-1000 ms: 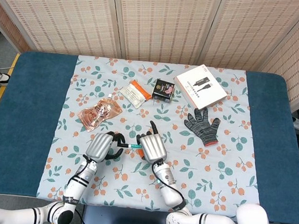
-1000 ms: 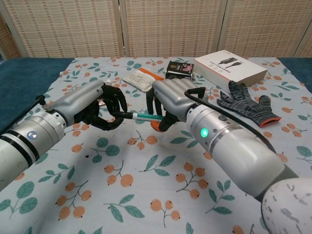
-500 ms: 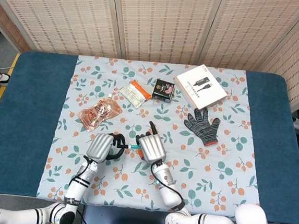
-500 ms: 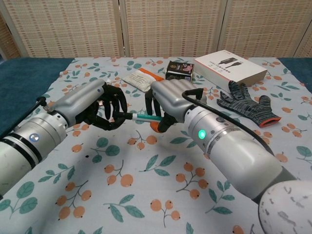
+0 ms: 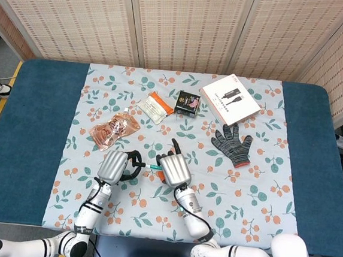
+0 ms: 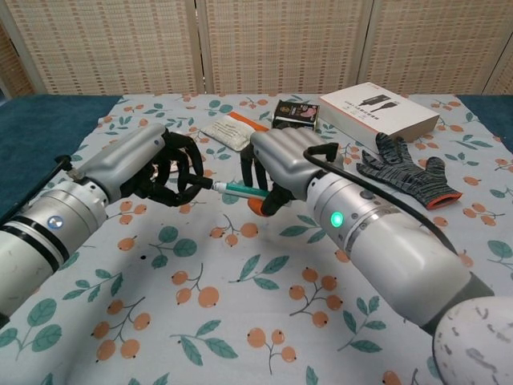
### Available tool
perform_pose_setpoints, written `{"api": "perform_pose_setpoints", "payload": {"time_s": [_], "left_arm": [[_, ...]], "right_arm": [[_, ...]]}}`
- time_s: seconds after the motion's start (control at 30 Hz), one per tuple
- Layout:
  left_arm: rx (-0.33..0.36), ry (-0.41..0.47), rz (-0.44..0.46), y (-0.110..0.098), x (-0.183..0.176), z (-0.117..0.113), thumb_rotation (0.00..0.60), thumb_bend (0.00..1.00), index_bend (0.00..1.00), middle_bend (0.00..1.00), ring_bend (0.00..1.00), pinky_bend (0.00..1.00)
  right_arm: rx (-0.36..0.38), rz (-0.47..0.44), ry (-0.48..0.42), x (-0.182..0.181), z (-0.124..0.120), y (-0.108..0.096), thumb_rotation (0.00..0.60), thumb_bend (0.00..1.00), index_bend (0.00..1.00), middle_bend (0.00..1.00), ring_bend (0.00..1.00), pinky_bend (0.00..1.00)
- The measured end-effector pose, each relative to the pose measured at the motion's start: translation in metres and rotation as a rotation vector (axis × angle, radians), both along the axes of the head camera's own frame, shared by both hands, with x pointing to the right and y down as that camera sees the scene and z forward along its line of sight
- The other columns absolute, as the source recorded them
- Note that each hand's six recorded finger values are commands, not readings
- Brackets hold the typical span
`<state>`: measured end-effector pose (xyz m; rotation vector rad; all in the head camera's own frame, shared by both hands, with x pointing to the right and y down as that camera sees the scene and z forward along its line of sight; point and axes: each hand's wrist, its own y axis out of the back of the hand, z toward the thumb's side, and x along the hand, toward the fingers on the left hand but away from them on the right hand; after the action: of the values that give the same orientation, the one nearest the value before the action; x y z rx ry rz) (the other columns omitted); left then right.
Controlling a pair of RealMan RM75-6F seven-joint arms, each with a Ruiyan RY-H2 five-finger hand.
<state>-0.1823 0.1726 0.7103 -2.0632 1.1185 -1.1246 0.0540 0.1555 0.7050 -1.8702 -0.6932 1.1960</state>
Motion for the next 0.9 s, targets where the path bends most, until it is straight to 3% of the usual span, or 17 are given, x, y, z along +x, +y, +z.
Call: {"api": "perform_pose_setpoints", "payload": {"time_s": [0.43, 0.67, 0.77, 0.9], "left_arm": [[-0.005, 0.017, -0.012, -0.005, -0.009, 0.0, 0.6, 0.8, 0.8, 0.91, 0.76, 0.99], [-0.009, -0.024, -0.037, -0.012, -0.041, 0.014, 0.6, 0.7, 0.77, 0.86, 0.68, 0.82], [-0.008, -0.062, -0.025, -0.012, -0.056, 0.022, 0.6, 0.64, 0.71, 0.78, 0.62, 0.74], [-0.03, -0.082, 0.024, -0.004, -0.064, 0.031, 0.6, 0.53, 0.54, 0.6, 0.49, 0.65]], "right_arm": [[0.023, -0.01, 0.049, 0.02, 0.0, -0.006, 0.6, 0.41, 0.85, 0.75, 0.44, 0.0], [0.008, -0.045, 0.094, 0.03, 0.011, 0.007, 0.6, 0.41, 0.84, 0.76, 0.44, 0.0], [0.0, -0.042, 0.104, 0.032, 0.02, 0.011, 0.6, 0.43, 0.77, 0.74, 0.42, 0.0], [-0.026, -0.04, 0.103, 0.033, 0.032, 0.02, 0.6, 0.43, 0.55, 0.58, 0.36, 0.0]]}}
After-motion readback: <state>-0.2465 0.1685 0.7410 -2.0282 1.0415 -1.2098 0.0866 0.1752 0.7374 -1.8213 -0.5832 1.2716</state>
